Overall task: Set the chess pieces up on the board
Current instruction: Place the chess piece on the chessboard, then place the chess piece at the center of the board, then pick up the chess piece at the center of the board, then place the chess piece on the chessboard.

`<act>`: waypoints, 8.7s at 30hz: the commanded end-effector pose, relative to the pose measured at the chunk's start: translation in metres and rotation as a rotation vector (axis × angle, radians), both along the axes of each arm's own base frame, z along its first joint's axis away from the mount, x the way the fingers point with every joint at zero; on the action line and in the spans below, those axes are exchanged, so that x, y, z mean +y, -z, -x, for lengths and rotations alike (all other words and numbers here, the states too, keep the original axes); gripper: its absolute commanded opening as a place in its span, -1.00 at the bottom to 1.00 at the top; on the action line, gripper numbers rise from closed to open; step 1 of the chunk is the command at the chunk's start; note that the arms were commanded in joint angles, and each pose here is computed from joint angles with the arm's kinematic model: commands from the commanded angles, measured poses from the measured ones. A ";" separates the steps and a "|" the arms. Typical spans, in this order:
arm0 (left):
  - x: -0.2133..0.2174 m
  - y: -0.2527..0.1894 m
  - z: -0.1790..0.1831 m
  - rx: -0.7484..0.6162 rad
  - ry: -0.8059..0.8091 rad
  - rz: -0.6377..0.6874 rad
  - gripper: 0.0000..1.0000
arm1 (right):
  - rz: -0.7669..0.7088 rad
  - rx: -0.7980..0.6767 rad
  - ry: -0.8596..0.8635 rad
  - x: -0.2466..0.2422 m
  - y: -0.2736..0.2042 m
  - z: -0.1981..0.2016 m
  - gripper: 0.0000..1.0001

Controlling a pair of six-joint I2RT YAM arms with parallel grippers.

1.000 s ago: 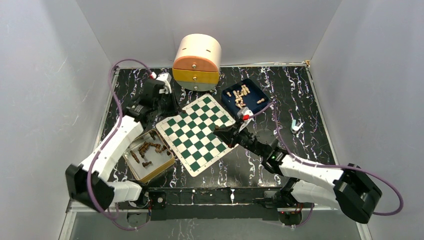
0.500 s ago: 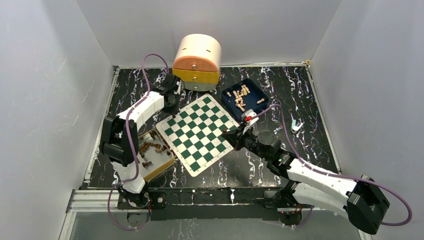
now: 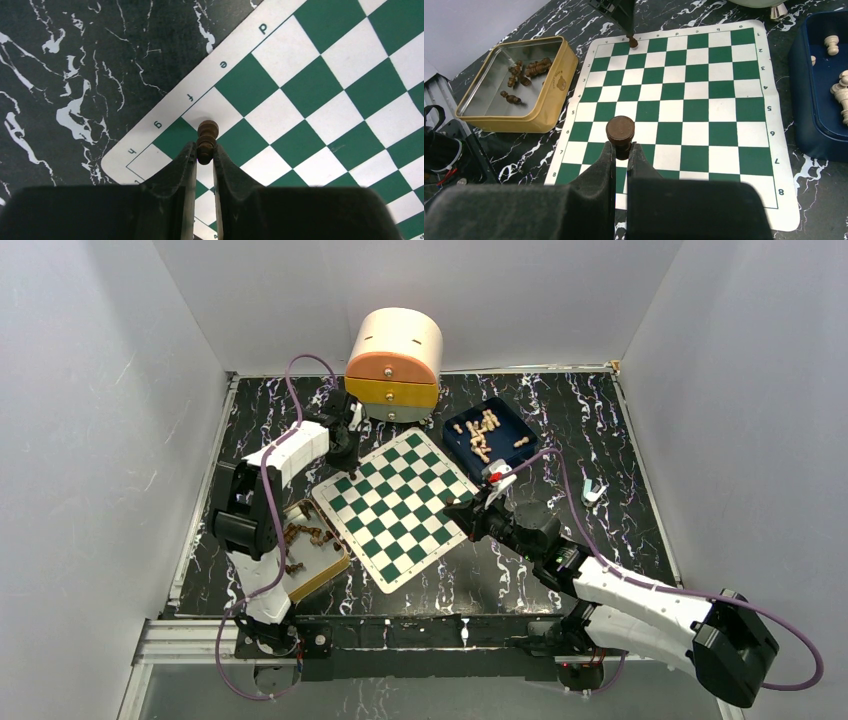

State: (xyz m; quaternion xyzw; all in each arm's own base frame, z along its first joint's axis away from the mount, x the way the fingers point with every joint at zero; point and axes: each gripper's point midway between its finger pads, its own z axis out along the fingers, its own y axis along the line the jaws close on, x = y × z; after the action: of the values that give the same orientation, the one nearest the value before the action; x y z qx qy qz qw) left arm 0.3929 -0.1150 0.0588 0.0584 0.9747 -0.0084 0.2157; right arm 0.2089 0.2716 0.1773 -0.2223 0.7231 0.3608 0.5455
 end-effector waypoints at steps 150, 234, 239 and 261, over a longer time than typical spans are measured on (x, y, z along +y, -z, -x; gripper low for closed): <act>0.024 -0.142 0.115 -0.630 0.095 0.209 -0.31 | 0.768 0.967 -0.030 0.011 0.150 0.019 -0.38; -0.123 -0.227 0.094 -0.717 0.175 1.047 -0.62 | -0.889 1.051 0.051 0.100 -0.119 -0.082 -0.56; -0.122 -0.229 0.095 -0.730 0.175 1.046 -0.62 | -0.891 1.053 0.062 0.100 -0.116 -0.083 -0.56; -0.105 -0.205 0.096 -0.609 0.138 0.800 -1.00 | -0.781 0.954 0.031 0.089 -0.097 -0.064 -0.01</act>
State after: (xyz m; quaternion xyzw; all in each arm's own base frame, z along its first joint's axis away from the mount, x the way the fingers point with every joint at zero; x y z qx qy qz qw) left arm 0.2958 -0.2371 0.2604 0.0226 0.7421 -0.4520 0.4944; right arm 0.2871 0.3690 0.2643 0.2410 0.7077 0.6420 0.1699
